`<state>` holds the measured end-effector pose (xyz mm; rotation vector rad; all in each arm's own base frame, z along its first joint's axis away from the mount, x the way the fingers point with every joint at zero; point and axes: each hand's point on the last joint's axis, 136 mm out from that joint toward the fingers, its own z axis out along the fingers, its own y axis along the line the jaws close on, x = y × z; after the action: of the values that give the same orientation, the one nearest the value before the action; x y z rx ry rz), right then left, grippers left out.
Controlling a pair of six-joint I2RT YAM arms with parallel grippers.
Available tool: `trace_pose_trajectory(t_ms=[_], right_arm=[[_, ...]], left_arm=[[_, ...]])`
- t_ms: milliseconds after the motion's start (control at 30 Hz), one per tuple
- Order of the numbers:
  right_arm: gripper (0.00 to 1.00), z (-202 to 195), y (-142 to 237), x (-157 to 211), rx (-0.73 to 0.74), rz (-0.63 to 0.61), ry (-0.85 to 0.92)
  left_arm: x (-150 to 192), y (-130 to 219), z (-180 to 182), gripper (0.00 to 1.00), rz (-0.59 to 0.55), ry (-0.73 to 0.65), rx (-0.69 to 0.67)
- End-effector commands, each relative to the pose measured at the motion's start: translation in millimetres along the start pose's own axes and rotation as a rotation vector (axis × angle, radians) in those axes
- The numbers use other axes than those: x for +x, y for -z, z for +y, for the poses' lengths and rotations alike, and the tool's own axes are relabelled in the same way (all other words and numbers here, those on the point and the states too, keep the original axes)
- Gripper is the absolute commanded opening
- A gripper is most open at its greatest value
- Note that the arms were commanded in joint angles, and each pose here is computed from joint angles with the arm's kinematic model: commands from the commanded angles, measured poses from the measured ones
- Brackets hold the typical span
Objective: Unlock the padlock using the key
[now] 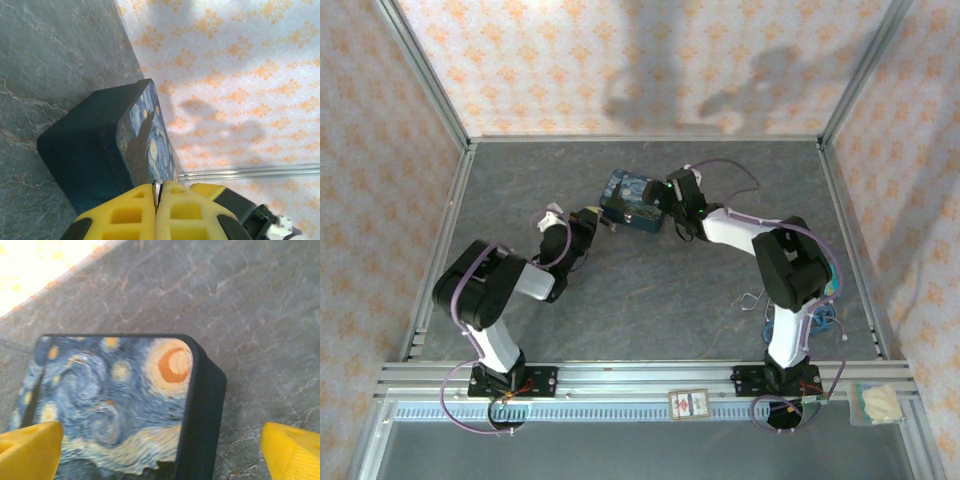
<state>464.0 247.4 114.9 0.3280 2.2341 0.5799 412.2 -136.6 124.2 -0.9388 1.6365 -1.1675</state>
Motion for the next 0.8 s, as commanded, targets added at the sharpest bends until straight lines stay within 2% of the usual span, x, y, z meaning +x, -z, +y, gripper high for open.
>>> trace_pose_trajectory(t_ms=[0, 133, 333, 533, 767], right_arm=[[1.0, 16.0, 37.7, -44.3, -0.015, -0.13, 0.079], [1.0, 0.9, 59.4, -52.6, 0.064, -0.173, 0.148], [1.0, -34.8, 83.1, -53.8, 0.211, -0.229, 0.23], [1.0, -49.1, 91.6, -48.6, 0.247, -0.243, 0.236], [1.0, -59.4, 94.4, -43.2, 0.27, -0.249, 0.244]], left_arm=[[13.2, 15.5, 30.0, 0.0, 0.139, -0.088, -0.132], [13.2, 34.4, 41.8, 0.0, 0.21, -0.216, -0.26], [0.1, 69.1, 62.9, 0.0, 0.244, -0.407, -0.471], [5.0, 80.2, 93.4, 0.0, 0.318, -0.426, -0.575], [-4.1, 71.7, 111.9, 0.0, 0.262, -0.43, -0.611]])
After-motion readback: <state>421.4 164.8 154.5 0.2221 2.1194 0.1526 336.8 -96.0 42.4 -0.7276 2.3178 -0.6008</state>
